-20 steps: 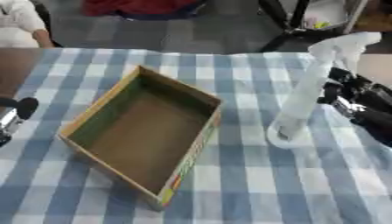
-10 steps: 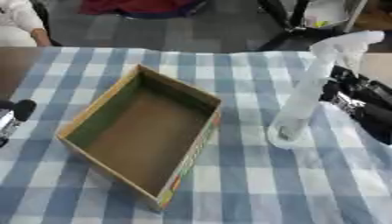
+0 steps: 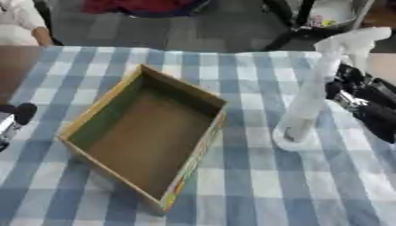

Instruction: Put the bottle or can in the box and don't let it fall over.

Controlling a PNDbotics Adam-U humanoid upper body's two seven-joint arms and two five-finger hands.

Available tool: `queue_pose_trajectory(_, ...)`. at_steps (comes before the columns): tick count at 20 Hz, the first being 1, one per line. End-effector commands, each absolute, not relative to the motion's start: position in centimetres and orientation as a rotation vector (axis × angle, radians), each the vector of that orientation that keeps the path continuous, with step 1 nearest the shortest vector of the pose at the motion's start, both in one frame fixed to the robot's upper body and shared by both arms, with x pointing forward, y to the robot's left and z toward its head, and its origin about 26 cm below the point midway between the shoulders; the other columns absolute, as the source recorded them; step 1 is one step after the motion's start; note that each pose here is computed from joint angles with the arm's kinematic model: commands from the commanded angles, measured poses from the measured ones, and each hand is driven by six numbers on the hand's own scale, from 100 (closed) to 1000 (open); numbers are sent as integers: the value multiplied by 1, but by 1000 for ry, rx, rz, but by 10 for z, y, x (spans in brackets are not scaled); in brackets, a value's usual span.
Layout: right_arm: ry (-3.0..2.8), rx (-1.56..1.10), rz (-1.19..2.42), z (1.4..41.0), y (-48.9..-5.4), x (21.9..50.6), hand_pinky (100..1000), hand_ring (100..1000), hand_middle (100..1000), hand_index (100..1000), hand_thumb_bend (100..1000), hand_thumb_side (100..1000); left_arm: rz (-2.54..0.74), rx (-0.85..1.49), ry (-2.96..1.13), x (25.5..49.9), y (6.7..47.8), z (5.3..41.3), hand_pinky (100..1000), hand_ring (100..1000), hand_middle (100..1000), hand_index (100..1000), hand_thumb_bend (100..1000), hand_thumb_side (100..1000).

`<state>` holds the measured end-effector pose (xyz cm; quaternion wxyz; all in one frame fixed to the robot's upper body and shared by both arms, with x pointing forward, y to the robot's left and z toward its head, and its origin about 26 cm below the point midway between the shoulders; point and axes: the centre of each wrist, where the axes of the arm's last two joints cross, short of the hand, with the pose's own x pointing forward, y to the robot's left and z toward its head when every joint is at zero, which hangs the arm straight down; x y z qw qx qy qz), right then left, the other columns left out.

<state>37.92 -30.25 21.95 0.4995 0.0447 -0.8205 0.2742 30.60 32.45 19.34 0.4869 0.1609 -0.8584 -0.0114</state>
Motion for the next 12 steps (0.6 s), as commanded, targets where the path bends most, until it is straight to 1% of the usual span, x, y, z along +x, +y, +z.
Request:
queue_pose_trajectory(1,-2015,83,680,234,-307,378,874,1000,1000,963,100,385,-43,391,-2117,305,324,202,1000,555,733,864,748,301)
queue_pose_trajectory(5,-2016,102,681,234,-305,378,874,1000,1000,960,100,402,-43,392,-2116,305,324,202,1000,555,733,864,745,301)
queue_pose_trajectory(10,-2015,121,683,234,-305,378,874,1000,1000,960,100,402,-43,392,-2116,304,324,201,1000,555,733,864,745,301)
queue_pose_trajectory(11,-2017,122,685,234,-304,378,876,1000,1000,960,100,425,-43,392,-2116,304,324,201,1000,554,733,864,743,301)
queue_pose_trajectory(12,-2019,122,692,235,-304,377,877,1000,1000,960,100,417,-43,391,-2116,304,324,201,1000,554,733,864,742,301)
